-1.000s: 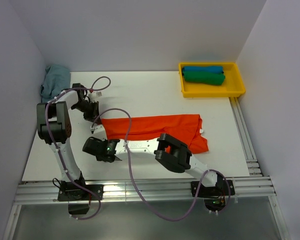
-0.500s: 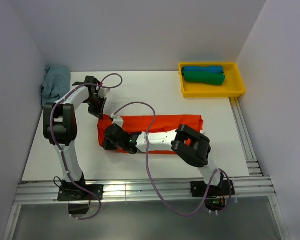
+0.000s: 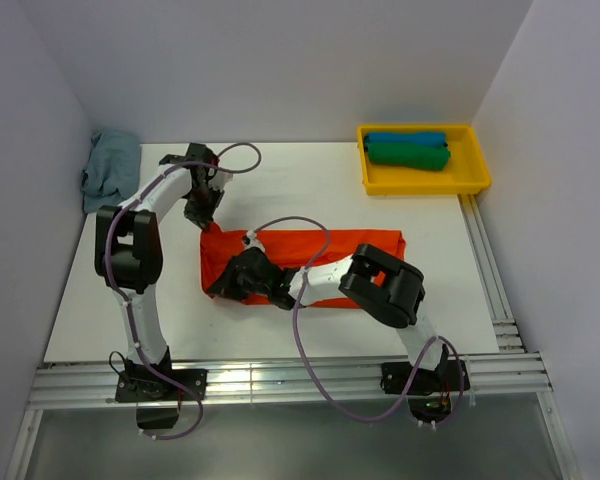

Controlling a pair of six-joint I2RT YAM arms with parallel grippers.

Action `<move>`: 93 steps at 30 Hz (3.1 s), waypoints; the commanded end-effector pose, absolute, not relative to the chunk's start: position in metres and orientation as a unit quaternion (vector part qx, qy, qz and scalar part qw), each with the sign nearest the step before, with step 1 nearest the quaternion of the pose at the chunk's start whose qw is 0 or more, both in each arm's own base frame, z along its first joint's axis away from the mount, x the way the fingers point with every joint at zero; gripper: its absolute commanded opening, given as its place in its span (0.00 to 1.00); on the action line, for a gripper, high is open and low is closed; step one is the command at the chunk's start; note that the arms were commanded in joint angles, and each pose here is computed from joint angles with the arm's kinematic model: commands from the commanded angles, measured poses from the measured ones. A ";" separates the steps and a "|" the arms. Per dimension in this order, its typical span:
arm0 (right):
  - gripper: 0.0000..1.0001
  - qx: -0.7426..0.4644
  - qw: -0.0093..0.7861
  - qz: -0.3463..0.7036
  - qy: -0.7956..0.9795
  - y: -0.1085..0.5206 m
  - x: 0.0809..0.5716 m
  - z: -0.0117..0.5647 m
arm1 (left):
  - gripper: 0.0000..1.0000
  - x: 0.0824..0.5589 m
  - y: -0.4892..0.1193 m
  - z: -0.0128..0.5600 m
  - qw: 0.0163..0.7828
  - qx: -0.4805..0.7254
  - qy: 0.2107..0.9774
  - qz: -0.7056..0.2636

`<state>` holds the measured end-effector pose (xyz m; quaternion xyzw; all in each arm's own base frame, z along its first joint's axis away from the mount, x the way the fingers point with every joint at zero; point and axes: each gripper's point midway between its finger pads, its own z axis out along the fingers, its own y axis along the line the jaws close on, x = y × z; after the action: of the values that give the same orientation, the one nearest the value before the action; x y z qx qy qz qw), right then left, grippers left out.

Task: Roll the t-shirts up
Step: Roll the tshirt

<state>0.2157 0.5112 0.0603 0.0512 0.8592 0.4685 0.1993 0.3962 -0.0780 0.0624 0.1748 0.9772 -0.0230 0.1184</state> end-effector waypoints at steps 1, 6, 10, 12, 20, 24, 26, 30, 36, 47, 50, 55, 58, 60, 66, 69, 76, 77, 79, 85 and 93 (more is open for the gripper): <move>0.08 0.080 0.176 0.559 0.806 0.523 0.219 0.106 | 0.00 0.409 -0.085 0.076 0.140 0.177 0.974 -0.008; 0.08 0.082 0.159 0.585 0.791 0.532 0.221 0.119 | 0.00 0.410 -0.091 0.079 0.143 0.186 0.972 -0.008; 0.07 0.087 0.146 0.586 0.792 0.539 0.223 0.117 | 0.00 0.410 -0.091 0.082 0.144 0.192 0.971 -0.008; 0.06 0.091 0.142 0.587 0.792 0.541 0.223 0.113 | 0.00 0.410 -0.091 0.081 0.142 0.192 0.971 -0.008; 0.06 0.121 0.135 0.577 0.796 0.527 0.223 0.095 | 0.01 0.408 -0.094 0.074 0.134 0.197 0.971 -0.008; 0.05 0.135 0.137 0.580 0.791 0.517 0.223 0.093 | 0.01 0.403 -0.098 0.068 0.129 0.200 0.971 -0.009; 0.05 0.146 0.137 0.576 0.792 0.510 0.223 0.088 | 0.01 0.403 -0.102 0.066 0.130 0.200 0.971 -0.010; 0.03 0.158 0.142 0.583 0.784 0.502 0.222 0.087 | 0.01 0.401 -0.106 0.064 0.129 0.202 0.971 -0.011; 0.02 0.181 0.143 0.588 0.775 0.490 0.221 0.083 | 0.05 0.399 -0.112 0.061 0.126 0.205 0.970 -0.012; 0.01 0.208 0.140 0.580 0.776 0.479 0.217 0.070 | 0.42 0.410 -0.128 0.078 0.168 0.208 0.963 -0.032; 0.00 0.211 0.139 0.575 0.778 0.477 0.216 0.068 | 0.50 0.416 -0.136 0.091 0.186 0.210 0.958 -0.051; 0.00 0.219 0.141 0.569 0.780 0.473 0.215 0.065 | 0.62 0.422 -0.146 0.118 0.217 0.216 0.949 -0.080; 0.00 0.229 0.138 0.569 0.778 0.471 0.214 0.063 | 0.67 0.419 -0.152 0.137 0.238 0.222 0.939 -0.114; 0.00 0.231 0.135 0.569 0.777 0.472 0.214 0.062 | 0.68 0.418 -0.153 0.149 0.245 0.223 0.934 -0.129; 0.00 0.241 0.127 0.567 0.778 0.470 0.212 0.059 | 0.56 0.415 -0.118 0.160 0.249 0.183 0.937 -0.161; 0.00 0.248 0.135 0.563 0.777 0.469 0.216 0.059 | 0.41 0.405 -0.093 0.153 0.240 0.168 0.943 -0.160; 0.00 0.252 0.133 0.560 0.778 0.470 0.216 0.055 | 0.22 0.379 -0.070 0.119 0.208 0.161 0.953 -0.153; 0.00 0.251 0.133 0.561 0.778 0.471 0.216 0.056 | 0.21 0.376 -0.071 0.111 0.201 0.158 0.954 -0.159; 0.00 0.250 0.134 0.560 0.778 0.470 0.216 0.057 | 0.20 0.376 -0.075 0.106 0.196 0.156 0.953 -0.170; 0.00 0.253 0.138 0.553 0.782 0.467 0.217 0.054 | 0.21 0.373 -0.096 0.095 0.185 0.164 0.949 -0.198; 0.00 0.256 0.137 0.552 0.782 0.466 0.216 0.053 | 0.20 0.370 -0.112 0.074 0.164 0.169 0.952 -0.196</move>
<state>0.2143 0.4655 0.0348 0.2523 0.7944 0.5381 0.1253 0.3680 -0.1057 0.0783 0.1717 0.9543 -0.1838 0.1616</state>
